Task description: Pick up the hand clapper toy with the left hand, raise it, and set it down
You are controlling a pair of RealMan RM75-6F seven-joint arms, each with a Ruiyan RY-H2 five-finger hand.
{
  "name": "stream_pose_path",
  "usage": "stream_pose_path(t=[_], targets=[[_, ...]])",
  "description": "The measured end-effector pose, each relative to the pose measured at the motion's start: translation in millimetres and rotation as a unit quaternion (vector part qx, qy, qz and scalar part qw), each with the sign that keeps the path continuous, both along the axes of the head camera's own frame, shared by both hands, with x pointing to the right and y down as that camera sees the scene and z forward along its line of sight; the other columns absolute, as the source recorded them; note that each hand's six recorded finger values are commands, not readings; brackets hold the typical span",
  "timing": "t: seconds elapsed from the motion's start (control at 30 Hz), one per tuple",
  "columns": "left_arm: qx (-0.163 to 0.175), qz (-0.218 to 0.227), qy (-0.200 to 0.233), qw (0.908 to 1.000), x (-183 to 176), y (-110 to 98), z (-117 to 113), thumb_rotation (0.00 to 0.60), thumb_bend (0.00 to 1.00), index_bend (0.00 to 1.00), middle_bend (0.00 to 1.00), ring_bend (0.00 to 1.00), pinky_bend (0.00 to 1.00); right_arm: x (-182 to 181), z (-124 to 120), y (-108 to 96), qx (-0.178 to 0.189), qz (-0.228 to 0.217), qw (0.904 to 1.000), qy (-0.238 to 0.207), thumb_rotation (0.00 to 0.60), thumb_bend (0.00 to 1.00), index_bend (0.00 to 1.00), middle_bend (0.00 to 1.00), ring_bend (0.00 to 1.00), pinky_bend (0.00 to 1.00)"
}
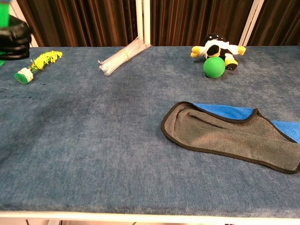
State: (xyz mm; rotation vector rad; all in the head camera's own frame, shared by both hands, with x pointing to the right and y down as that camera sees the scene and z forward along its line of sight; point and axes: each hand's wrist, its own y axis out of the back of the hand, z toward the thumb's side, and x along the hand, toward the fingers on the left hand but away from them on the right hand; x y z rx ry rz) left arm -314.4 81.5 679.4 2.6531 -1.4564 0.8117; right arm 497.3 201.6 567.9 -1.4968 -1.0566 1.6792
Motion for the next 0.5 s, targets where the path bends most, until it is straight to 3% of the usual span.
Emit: stream_pose_path(t=[0.07,0.1,0.13,0.2,0.23,0.33,0.37,0.43,0.5], targets=[[0.054,0.077,-0.107,0.9898,3,5,4,0.600,0.62,1.00,1.00,1.00,1.00,0,0,0,0.000,0.001,1.0000,0.001,0.600,0.24,0.00,0.00,0.00,0.00],[0.077,0.111,-0.151,0.9792,4,7,5,0.600,0.62,1.00,1.00,1.00,1.00,0,1,0,-0.001,0.001,1.0000,0.001,0.600,0.24,0.00,0.00,0.00,0.00],[0.107,0.155,-0.206,0.9602,5,11,8,0.600,0.62,1.00,1.00,1.00,1.00,0,1,0,-0.001,0.001,1.0000,0.001,0.600,0.24,0.00,0.00,0.00,0.00],[0.144,0.217,-0.276,0.9252,8,17,12,0.600,0.62,1.00,1.00,1.00,1.00,0,2,1,-0.004,0.000,1.0000,0.000,0.600,0.24,0.00,0.00,0.00,0.00],[0.165,0.254,-0.313,0.9003,9,21,14,0.600,0.61,1.00,1.00,1.00,1.00,-1,3,1,-0.004,0.000,1.0000,0.000,0.600,0.24,0.00,0.00,0.00,0.00],[0.200,0.325,-0.375,0.8448,12,32,20,0.600,0.61,1.00,1.00,1.00,1.00,-1,3,1,-0.005,0.000,1.0000,0.000,0.600,0.25,0.00,0.00,0.00,0.00],[0.207,0.338,-0.386,0.8330,12,34,21,0.600,0.61,1.00,1.00,1.00,1.00,-1,3,1,-0.005,0.000,1.0000,0.000,0.600,0.25,0.00,0.00,0.00,0.00],[0.216,0.352,-0.400,0.8181,12,37,23,0.600,0.61,1.00,1.00,1.00,1.00,0,3,1,-0.004,0.001,1.0000,0.000,0.600,0.25,0.00,0.00,0.00,0.00],[0.214,0.349,-0.400,0.8203,13,37,23,0.600,0.61,1.00,1.00,1.00,1.00,0,2,1,-0.004,0.001,1.0000,0.001,0.600,0.25,0.00,0.00,0.00,0.00]])
